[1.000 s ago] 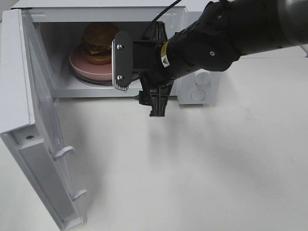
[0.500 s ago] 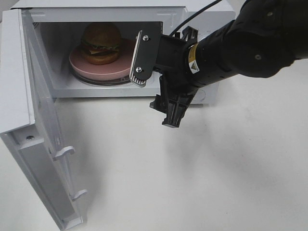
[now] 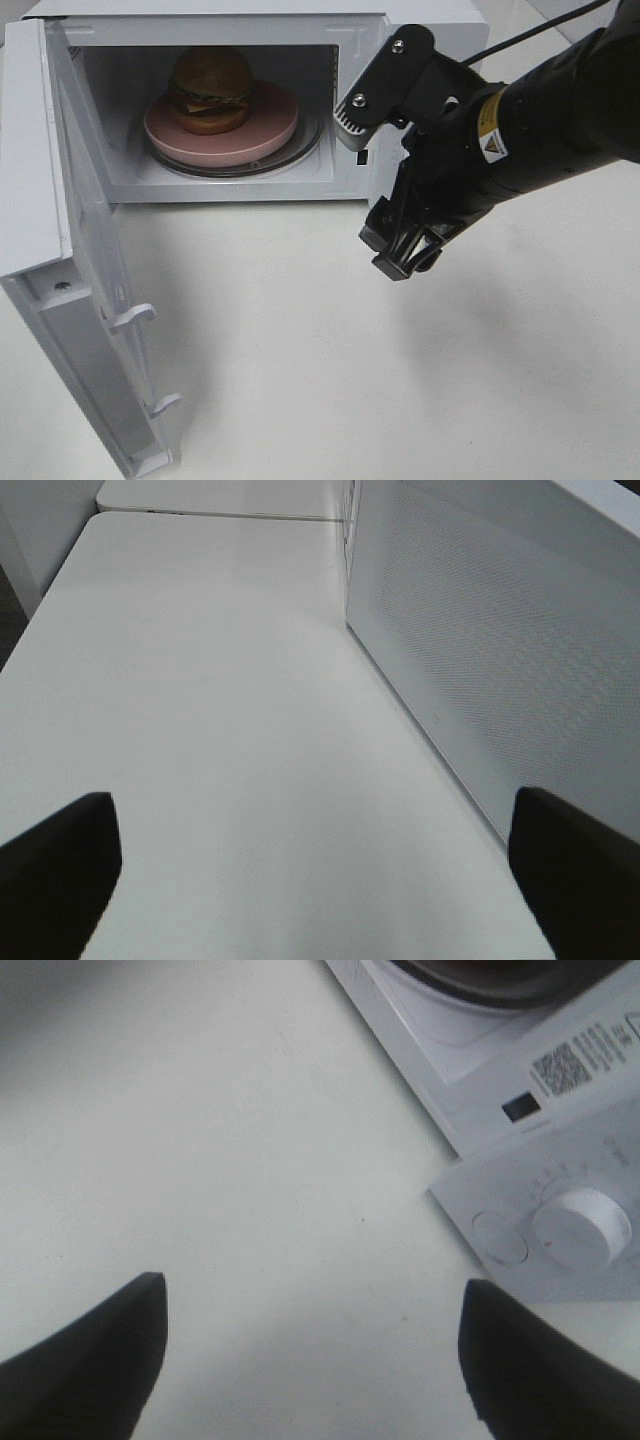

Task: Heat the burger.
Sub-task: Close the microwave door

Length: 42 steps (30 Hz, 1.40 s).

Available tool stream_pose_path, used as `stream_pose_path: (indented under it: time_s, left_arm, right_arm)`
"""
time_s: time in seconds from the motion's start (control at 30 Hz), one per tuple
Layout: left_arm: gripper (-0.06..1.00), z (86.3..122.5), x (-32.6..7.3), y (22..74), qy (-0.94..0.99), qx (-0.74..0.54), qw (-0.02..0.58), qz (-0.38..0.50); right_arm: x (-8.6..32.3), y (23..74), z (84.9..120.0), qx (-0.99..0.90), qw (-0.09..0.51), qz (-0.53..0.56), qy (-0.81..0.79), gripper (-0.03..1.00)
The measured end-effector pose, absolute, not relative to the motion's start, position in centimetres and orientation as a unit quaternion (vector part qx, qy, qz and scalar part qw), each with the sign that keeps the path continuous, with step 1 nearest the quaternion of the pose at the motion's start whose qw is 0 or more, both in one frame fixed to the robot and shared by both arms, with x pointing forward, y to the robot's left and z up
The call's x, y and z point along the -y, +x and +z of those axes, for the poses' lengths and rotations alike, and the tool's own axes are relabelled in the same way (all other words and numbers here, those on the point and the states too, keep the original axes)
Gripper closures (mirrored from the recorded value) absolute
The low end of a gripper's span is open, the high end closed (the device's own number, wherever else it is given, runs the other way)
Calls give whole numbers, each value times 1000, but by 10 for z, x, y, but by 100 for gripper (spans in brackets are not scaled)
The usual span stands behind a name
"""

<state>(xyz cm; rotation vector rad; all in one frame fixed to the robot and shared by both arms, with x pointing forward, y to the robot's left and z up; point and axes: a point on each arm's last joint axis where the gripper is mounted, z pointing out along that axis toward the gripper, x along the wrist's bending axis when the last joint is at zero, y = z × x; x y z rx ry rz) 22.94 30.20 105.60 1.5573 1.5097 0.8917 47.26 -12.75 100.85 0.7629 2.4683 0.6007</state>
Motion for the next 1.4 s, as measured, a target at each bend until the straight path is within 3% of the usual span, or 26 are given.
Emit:
stream_pose_path:
  time_s: [0.73,1.2,1.4]
  left_arm:
    - [-3,1056,-302,229,612,-593,388,350]
    - [-3,1056,-302,229,612,-593,388,350]
    - [-3,1056,-302,229,612,-593,388,350]
  right_arm:
    - [179,413,1061,-887,192,165,387,20]
    - [213,374,1094,-872,208,186,403,20]
    - [231,352,1090,-863,217,205,407,20]
